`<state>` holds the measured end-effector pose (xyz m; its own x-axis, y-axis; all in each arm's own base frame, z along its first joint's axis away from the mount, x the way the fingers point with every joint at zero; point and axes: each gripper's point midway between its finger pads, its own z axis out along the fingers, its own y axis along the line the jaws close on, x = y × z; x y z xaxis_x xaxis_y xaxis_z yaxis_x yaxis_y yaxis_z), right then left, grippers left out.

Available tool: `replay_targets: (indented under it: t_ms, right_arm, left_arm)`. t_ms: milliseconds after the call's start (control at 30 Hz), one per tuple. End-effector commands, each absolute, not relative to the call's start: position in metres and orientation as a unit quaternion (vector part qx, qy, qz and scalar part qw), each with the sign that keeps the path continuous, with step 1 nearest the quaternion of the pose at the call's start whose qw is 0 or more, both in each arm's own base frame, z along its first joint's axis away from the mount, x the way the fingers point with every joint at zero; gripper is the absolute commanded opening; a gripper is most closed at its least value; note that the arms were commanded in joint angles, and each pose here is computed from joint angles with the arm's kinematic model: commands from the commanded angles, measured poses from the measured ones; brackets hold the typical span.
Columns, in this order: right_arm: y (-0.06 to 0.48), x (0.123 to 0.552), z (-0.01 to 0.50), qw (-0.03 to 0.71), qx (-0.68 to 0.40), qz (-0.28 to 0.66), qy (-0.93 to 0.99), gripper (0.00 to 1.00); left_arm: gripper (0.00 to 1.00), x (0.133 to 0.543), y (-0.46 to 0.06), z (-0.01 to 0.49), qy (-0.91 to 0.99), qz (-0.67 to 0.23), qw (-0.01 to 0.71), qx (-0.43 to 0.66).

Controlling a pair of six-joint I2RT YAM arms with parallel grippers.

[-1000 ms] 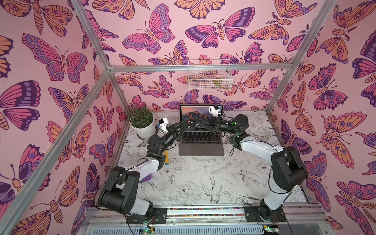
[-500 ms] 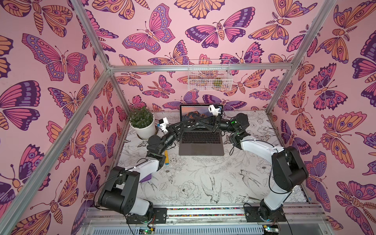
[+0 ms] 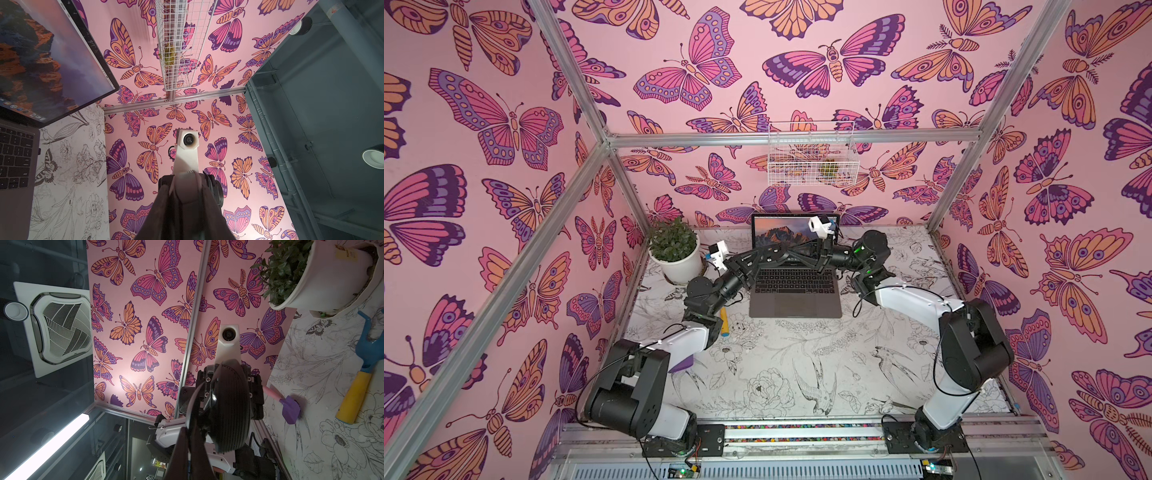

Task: Insert the wireless mouse receiver into the laptop
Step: Close the lid on the mouse.

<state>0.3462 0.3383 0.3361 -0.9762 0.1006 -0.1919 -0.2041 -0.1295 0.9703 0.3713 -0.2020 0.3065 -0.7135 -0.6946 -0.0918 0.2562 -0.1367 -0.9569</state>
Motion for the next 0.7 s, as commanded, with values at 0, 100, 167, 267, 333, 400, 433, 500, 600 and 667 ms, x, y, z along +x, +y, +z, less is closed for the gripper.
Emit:
replay_targets:
  t_ms: [0,100,167,267,333,400,433,500,600,667]
  right_arm:
    - [0.3395,0.3438,0.3337,0.097,-0.046,0.745,0.658,0.0]
    - [0.3402,0.3444,0.3301,0.092,-0.041,0.744,0.661,0.0]
    - [0.3399,0.3458,0.3285,0.093,-0.038,0.742,0.662,0.0]
    - [0.3406,0.3472,0.3267,0.092,-0.036,0.741,0.665,0.0]
    - [0.3413,0.3475,0.3272,0.093,-0.037,0.741,0.665,0.0]
    - [0.3415,0.3484,0.3266,0.092,-0.035,0.74,0.665,0.0]
    - [0.3415,0.3488,0.3265,0.093,-0.034,0.74,0.666,0.0]
    - [0.3411,0.3498,0.3275,0.096,-0.032,0.74,0.665,0.0]
    - [0.3413,0.3504,0.3286,0.1,-0.033,0.737,0.668,0.03]
    - [0.3413,0.3508,0.3287,0.102,-0.034,0.734,0.67,0.04]
  left_arm:
    - [0.0,0.3602,-0.2015,0.3301,0.546,-0.747,0.343,-0.163]
    - [0.0,0.3596,-0.2016,0.3302,0.546,-0.747,0.343,-0.162]
    - [0.0,0.3595,-0.2014,0.3298,0.546,-0.747,0.343,-0.162]
    - [0.0,0.3595,-0.2016,0.3294,0.547,-0.747,0.343,-0.161]
    - [0.0,0.3592,-0.2017,0.329,0.547,-0.747,0.342,-0.162]
    - [0.0,0.3596,-0.2017,0.3291,0.547,-0.747,0.342,-0.161]
    - [0.0,0.3593,-0.202,0.3292,0.547,-0.747,0.342,-0.161]
    - [0.0,0.3594,-0.202,0.329,0.547,-0.747,0.342,-0.161]
    - [0.0,0.36,-0.202,0.3276,0.547,-0.747,0.341,-0.163]
    - [0.0,0.36,-0.2019,0.3269,0.548,-0.746,0.341,-0.163]
